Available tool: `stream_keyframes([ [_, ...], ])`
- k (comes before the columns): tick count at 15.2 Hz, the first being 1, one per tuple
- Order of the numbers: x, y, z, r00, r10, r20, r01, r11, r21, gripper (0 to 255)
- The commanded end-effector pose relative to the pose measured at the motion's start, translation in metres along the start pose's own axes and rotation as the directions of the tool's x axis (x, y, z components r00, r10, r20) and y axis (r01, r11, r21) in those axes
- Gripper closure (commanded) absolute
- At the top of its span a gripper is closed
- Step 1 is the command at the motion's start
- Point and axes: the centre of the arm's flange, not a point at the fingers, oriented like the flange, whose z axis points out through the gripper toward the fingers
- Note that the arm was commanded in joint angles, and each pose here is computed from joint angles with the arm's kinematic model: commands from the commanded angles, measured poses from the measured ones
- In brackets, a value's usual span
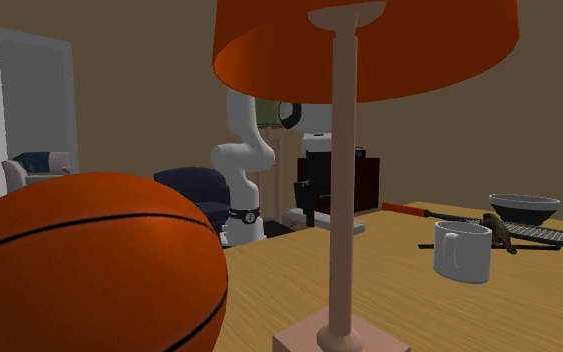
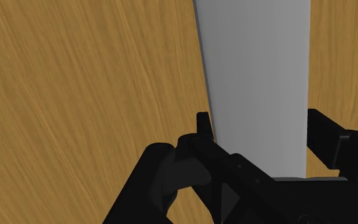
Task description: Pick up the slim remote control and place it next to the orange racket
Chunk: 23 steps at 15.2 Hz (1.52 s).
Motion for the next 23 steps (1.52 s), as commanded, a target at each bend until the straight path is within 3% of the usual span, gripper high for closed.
stream_keyframes([
  [1,0.0,0.0,-0.011,1.0,0.0,0.0,0.0,1.0,0.0,255],
  [3,0.0,0.0,-0.021,1.0,0.0,0.0,0.0,1.0,0.0,255],
  [23,-0.137,-0.225,-0.017,1.0,0.0,0.0,0.0,1.0,0.0,255],
])
